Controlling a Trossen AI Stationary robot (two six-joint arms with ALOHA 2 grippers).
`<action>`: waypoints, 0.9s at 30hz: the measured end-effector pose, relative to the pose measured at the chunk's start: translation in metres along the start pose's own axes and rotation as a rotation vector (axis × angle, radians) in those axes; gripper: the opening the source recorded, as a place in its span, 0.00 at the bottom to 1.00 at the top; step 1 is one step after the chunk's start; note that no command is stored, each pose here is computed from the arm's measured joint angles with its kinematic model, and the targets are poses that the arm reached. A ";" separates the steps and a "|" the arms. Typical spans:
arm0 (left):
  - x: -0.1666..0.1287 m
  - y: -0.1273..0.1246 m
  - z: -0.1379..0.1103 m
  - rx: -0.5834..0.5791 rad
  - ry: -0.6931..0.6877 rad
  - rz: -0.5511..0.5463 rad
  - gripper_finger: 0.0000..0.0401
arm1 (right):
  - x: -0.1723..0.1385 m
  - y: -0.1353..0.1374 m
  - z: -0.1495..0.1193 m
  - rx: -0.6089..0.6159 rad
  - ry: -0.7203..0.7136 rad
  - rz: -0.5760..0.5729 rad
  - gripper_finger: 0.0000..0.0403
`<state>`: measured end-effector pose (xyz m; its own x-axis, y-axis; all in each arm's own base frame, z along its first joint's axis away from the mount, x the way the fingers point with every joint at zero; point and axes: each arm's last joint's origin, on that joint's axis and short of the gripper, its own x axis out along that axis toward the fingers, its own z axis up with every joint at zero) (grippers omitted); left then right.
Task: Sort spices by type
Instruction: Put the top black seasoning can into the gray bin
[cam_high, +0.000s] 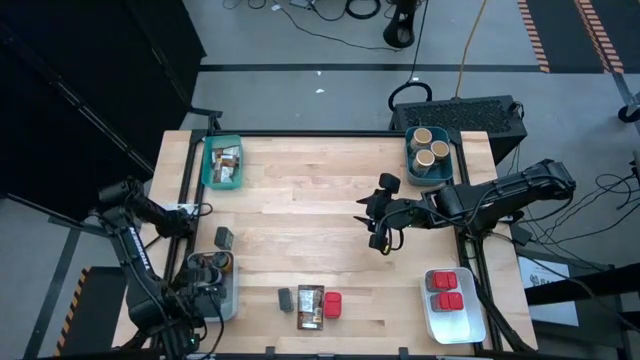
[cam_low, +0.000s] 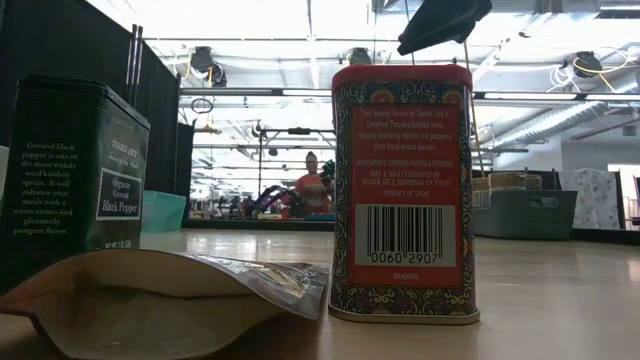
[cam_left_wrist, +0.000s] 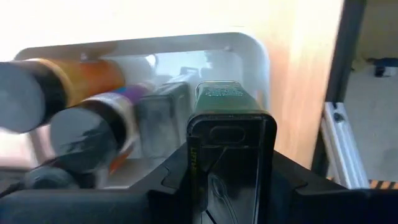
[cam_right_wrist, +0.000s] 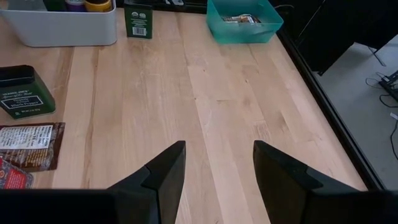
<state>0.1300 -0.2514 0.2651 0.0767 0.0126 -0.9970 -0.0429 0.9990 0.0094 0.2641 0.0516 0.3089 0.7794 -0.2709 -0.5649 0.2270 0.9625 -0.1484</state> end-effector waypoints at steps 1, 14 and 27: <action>0.002 -0.001 0.000 0.004 -0.004 -0.011 0.31 | 0.000 0.000 0.000 0.000 0.000 0.000 0.43; 0.020 0.000 -0.002 0.004 -0.004 -0.012 0.31 | 0.000 0.000 0.000 0.000 0.000 0.000 0.43; 0.046 0.003 -0.006 0.005 0.012 -0.014 0.31 | 0.000 0.000 0.000 0.000 0.000 0.000 0.43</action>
<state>0.1273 -0.2477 0.2185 0.0658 -0.0020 -0.9978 -0.0370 0.9993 -0.0045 0.2641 0.0515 0.3090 0.7796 -0.2710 -0.5647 0.2272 0.9625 -0.1482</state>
